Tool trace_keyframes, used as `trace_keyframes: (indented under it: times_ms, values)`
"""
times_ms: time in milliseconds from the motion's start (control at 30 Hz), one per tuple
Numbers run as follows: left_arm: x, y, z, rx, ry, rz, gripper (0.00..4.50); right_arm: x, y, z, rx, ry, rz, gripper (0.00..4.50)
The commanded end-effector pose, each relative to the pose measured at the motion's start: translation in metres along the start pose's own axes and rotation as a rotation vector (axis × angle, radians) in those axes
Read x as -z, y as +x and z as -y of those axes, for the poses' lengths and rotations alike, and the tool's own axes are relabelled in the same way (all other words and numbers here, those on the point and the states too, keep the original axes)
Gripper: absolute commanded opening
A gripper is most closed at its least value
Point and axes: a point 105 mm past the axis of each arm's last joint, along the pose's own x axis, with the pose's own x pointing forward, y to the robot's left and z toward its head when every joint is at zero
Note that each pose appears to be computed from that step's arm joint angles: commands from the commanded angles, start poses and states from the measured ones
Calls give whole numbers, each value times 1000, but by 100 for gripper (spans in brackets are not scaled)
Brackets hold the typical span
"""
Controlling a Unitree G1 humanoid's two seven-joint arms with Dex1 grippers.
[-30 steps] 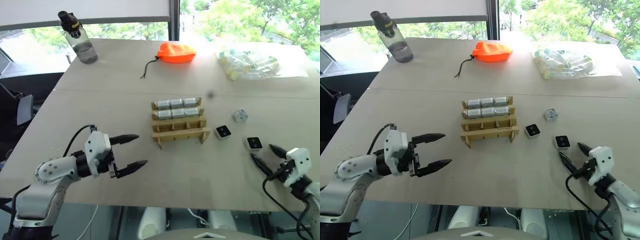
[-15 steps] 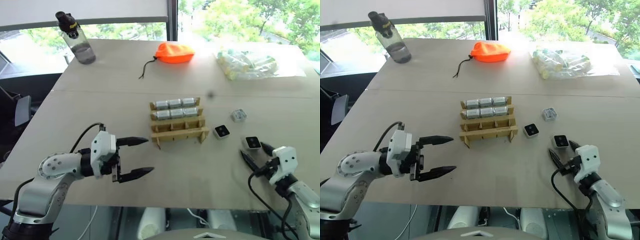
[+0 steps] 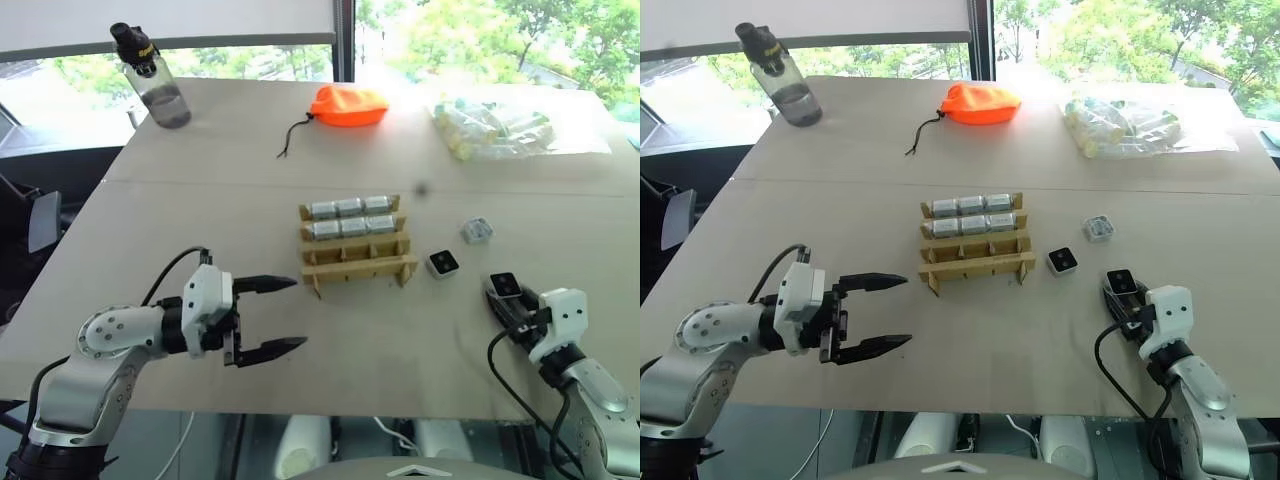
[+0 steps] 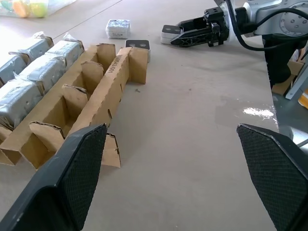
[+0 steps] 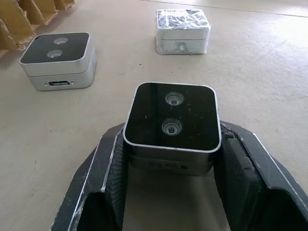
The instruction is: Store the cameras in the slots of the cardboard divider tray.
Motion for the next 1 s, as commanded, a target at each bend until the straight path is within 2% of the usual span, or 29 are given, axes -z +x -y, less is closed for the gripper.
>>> trace_keyframes:
  times_ms: [33, 200, 367, 433, 633, 733, 833, 1000]
  values:
    - [-4, 0, 0, 3, 24, 16, 450, -12, 2, -5, -103, -150, 4, 196]
    - [-6, 1, -5, -3, 28, 22, 450, -37, 7, -6, -242, -352, 67, 196]
    - [-16, 5, -13, -33, 1, 58, 450, -91, 20, -13, -418, -694, 188, 196]
    - [-20, 8, -16, -42, -17, 72, 450, -101, 26, -24, -504, -811, 218, 196]
    - [-21, 21, -28, -60, -93, -5, 450, -115, 43, -81, -799, -1141, 396, 196]
    - [-25, 29, -32, -34, -158, -12, 450, -113, 53, -104, -928, -1289, 490, 196]
    - [-29, 37, -35, -15, -194, -12, 450, -111, 61, -122, -1017, -1403, 577, 196]
    - [-28, 40, -41, -7, -227, -56, 450, -116, 77, -145, -1071, -1539, 701, 196]
